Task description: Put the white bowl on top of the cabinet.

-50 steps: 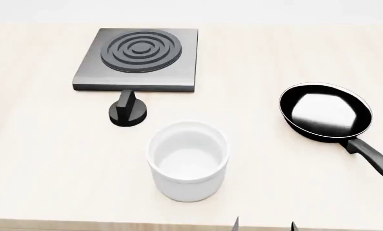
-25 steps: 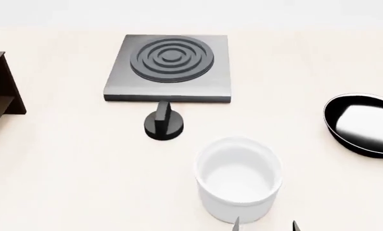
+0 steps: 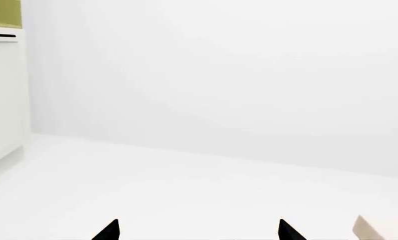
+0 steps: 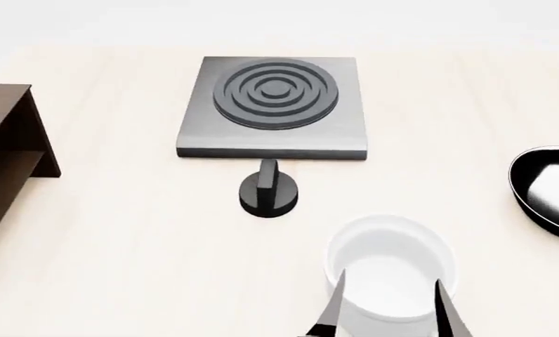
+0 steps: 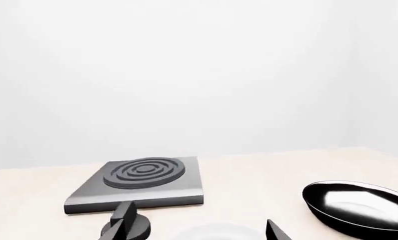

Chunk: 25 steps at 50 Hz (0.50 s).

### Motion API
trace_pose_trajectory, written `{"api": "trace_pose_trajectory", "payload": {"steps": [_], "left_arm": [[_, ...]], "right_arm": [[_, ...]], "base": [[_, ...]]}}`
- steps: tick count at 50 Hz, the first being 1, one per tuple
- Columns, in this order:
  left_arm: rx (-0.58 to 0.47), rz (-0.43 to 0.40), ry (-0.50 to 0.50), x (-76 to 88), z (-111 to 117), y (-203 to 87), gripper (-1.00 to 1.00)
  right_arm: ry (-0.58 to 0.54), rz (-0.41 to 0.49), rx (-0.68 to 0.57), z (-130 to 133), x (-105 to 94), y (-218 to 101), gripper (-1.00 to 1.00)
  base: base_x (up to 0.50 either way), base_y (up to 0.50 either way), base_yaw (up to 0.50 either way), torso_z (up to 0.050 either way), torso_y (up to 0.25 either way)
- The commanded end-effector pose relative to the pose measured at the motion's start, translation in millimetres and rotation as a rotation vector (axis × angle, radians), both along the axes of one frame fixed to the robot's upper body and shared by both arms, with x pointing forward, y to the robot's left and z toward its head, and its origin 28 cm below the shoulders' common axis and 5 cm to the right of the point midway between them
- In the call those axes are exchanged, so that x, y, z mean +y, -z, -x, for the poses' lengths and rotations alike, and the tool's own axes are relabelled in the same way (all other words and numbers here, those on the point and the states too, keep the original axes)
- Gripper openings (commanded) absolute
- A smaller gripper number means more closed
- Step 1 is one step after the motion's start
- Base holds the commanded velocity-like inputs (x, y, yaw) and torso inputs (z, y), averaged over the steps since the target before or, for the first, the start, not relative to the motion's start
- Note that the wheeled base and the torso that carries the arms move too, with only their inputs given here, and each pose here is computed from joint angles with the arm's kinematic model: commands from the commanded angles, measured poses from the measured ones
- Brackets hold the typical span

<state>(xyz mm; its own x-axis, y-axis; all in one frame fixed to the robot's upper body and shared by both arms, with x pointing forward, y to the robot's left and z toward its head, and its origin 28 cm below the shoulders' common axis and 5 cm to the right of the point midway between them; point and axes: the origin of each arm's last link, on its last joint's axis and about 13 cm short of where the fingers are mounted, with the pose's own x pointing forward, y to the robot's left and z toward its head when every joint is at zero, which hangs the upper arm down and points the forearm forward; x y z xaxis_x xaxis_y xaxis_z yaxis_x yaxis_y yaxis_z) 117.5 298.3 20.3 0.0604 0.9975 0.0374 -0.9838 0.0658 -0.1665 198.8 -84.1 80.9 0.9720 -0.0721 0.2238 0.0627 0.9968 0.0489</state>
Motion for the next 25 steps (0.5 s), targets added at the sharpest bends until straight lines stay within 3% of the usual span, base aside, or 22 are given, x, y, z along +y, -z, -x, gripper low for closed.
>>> {"api": "trace_pose_trajectory", "payload": {"steps": [1,7,18,19,25], "left_arm": [[-0.002,0.008,-0.004,0.7,0.9,1.3,1.0],[-0.004,0.01,-0.004,0.7,1.5,1.6,1.0],[-0.005,0.013,-0.005,0.2,1.7,0.9,1.0],[-0.003,0.014,-0.003,0.4,1.0,2.2,1.0],[-0.003,0.016,-0.003,0.4,1.0,2.2,1.0]], "right_arm": [[-0.011,-0.007,-0.098,14.7,4.5,-32.3,1.0],[-0.006,-0.002,-0.099,15.3,4.6,-32.6,1.0],[-0.021,0.013,-0.111,18.1,7.3,-37.9,1.0],[-0.032,-0.021,-0.132,18.6,6.9,-37.8,1.0],[-0.032,-0.01,-0.137,18.9,7.1,-38.1,1.0]], "base": [[0.0,0.0,0.0,0.0,0.0],[0.12,0.11,0.0,0.0,0.0],[0.41,0.3,0.0,0.0,0.0],[0.0,0.0,0.0,0.0,0.0],[0.0,0.0,0.0,0.0,0.0]]}}
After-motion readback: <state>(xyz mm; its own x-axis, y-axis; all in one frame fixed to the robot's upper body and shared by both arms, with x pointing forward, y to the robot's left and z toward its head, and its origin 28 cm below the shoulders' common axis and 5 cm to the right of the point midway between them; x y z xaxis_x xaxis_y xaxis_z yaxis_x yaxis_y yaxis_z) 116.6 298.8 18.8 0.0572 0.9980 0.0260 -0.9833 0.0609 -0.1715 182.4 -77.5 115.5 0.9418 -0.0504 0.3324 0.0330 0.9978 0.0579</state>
